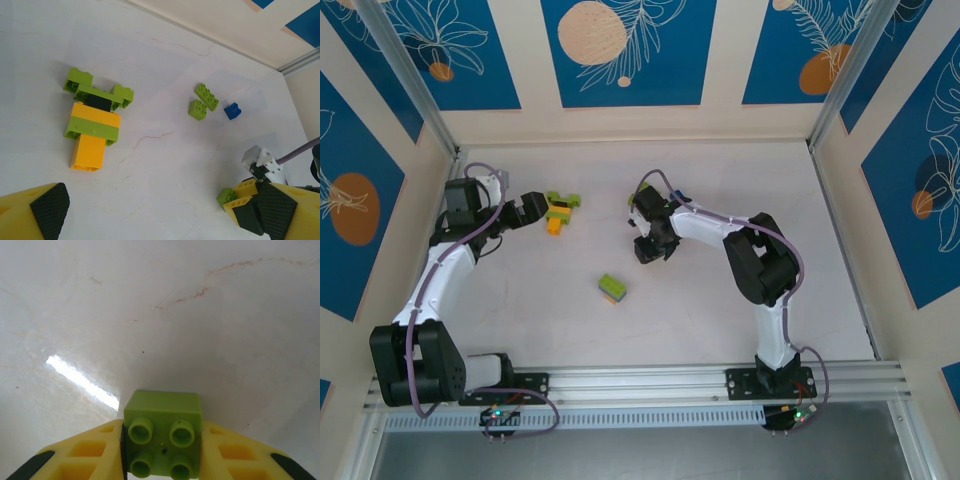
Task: Assemble a carrot with lego
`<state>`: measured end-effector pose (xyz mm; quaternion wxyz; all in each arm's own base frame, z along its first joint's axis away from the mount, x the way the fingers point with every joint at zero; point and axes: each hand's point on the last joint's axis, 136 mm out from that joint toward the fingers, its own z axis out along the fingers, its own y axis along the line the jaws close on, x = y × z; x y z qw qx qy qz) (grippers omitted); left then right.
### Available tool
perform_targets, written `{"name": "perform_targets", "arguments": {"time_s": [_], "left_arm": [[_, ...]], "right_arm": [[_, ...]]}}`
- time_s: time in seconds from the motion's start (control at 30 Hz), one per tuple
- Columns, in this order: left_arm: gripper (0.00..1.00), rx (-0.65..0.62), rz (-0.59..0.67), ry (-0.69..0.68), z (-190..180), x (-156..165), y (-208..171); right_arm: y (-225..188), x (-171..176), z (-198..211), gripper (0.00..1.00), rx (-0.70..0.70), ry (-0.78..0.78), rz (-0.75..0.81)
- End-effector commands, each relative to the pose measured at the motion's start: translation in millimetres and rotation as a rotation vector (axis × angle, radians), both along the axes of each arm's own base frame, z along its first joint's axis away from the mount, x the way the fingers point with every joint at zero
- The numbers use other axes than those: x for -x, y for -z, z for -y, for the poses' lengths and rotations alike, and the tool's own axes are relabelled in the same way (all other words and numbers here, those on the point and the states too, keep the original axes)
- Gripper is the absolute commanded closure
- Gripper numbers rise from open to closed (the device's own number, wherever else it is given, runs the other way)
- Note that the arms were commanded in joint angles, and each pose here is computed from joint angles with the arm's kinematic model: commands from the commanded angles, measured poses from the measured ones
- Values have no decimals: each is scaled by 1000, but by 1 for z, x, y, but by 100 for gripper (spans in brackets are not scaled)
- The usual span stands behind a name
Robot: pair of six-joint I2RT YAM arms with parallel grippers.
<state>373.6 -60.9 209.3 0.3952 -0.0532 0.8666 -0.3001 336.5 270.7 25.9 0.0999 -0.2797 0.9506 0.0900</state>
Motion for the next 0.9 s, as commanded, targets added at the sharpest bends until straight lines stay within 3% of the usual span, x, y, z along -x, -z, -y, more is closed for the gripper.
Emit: {"name": "perform_targets", "arguments": {"time_s": [0.0,0.27,0.47,0.87], "left_arm": [[0,15,41,9,0,-3,-16],[0,14,39,8,0,-3,-15],[0,10,32,1,-1,-4,-12],[0,-3,17,0,-2,-1,-9]], "right_arm": [[-35,9,-8,68,-46,-31,13],[-92,47,-15,68,-85,-149,11],[-123,90,-43,68,-148,-287,-9],[-120,107,-79,68,-138,-396,-19]]}}
